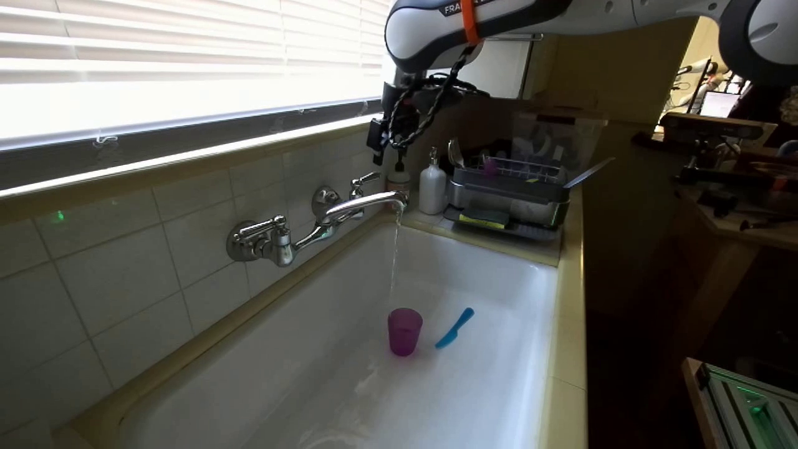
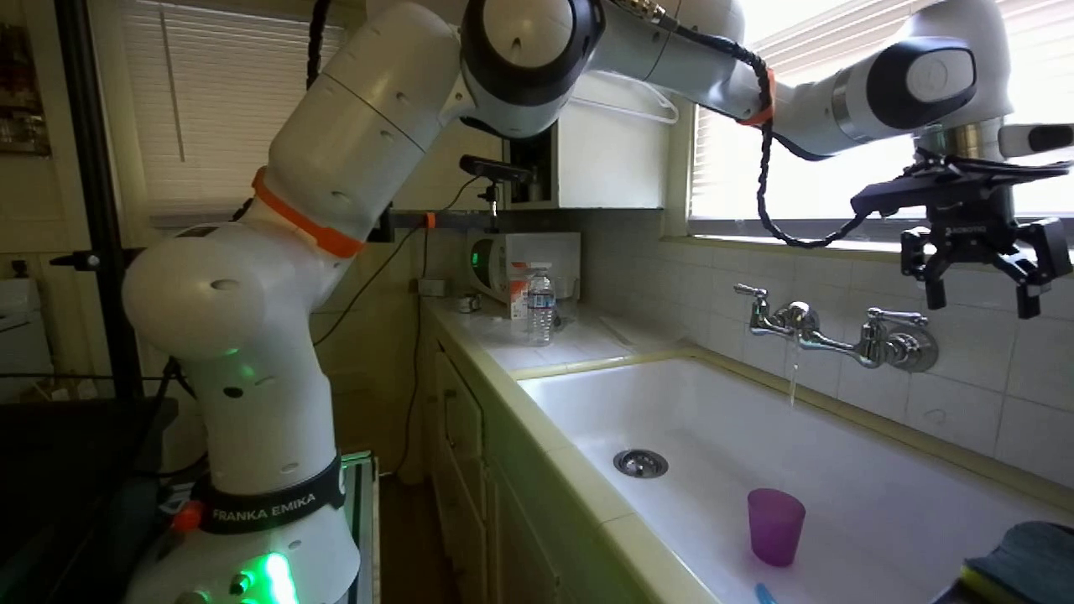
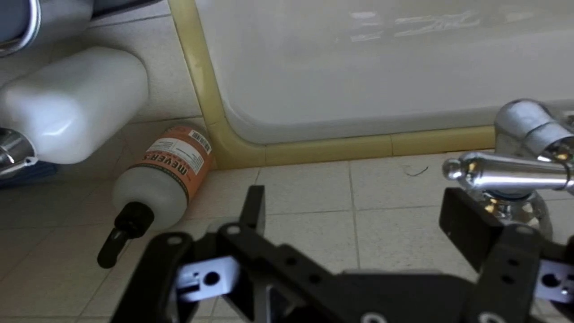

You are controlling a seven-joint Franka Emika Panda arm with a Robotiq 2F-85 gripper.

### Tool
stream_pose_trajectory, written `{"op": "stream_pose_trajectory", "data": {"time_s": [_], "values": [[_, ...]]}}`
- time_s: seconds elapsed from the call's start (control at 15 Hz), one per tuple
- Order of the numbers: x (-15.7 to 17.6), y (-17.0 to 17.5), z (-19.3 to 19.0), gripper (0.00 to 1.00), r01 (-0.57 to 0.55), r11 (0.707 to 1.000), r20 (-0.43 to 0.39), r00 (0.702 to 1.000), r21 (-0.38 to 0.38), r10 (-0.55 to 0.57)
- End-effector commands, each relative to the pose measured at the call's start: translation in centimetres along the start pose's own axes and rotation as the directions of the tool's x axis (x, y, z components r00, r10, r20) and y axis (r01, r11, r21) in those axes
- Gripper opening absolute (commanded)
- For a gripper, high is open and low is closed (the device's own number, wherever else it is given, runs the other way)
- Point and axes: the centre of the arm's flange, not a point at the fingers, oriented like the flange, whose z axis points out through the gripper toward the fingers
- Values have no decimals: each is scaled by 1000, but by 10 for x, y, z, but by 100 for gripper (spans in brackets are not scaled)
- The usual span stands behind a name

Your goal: Open the tap using the faucet handle on the left, let water drop into the purple cup, close the tap and pour the contents of the paper cup into the sink

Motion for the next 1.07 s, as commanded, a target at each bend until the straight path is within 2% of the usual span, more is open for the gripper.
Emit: {"op": "stream_pose_trajectory", "data": {"time_s": [0.0,0.4,0.73,1.0], "values": [[-22,-9,-6,100,7,1000,80,997,-5,-7],[-31,-18,3,100,24,1000,143,989,18,-26],[-25,-19,20,100,12,999,115,993,39,-16],[-18,-19,28,100,1,999,54,999,44,-4]]}}
